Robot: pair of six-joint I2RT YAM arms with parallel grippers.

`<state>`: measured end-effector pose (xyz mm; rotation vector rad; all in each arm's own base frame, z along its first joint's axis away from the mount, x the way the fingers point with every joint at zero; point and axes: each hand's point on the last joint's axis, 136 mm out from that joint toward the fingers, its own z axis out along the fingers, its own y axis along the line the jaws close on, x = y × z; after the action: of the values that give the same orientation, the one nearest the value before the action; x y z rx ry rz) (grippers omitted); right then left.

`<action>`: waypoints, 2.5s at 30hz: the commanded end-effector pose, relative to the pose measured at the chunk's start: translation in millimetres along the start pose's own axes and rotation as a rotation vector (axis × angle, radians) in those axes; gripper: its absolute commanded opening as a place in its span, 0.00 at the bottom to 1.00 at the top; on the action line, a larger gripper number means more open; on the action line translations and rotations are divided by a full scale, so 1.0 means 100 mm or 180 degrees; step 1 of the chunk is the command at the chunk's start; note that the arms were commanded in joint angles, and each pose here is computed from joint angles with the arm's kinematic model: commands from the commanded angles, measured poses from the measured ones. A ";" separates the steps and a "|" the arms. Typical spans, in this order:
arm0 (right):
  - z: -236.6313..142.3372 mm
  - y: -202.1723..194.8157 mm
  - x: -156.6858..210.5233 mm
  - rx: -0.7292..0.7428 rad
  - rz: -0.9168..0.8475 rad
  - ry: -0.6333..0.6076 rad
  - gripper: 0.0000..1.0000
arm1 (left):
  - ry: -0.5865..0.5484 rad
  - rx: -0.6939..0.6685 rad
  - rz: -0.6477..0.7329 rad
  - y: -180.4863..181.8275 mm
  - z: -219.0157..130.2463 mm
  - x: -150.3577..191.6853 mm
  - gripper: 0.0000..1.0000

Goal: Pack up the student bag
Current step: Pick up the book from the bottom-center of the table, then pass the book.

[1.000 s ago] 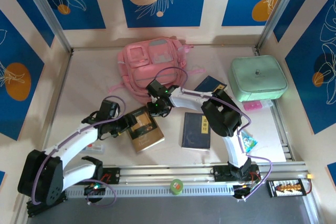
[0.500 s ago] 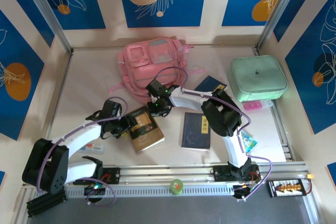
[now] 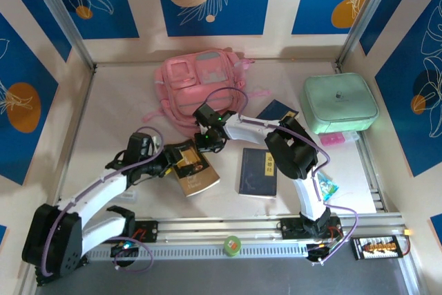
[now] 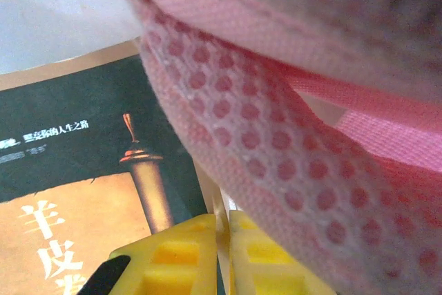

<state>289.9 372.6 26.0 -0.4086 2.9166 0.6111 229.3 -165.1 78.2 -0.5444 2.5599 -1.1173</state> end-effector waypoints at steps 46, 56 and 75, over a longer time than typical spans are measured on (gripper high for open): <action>-2.30 -0.21 -0.44 -0.2932 0.1734 -0.1302 0.99 | -0.1577 0.1317 -0.0007 -2.35 -0.73 -1.68 0.00; -2.33 0.19 -0.73 -0.3357 0.1978 -0.1121 0.99 | -0.1794 0.1618 -0.0294 -2.52 -0.68 -1.81 0.00; -2.40 -0.11 -1.28 -0.3732 0.2705 -0.1430 0.71 | -0.1681 0.1574 -0.0516 -2.19 -0.39 -1.66 0.00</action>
<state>389.3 306.5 254.5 0.8201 1.9581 2.1450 414.8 -201.5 257.6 -0.8480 1.8299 -1.3111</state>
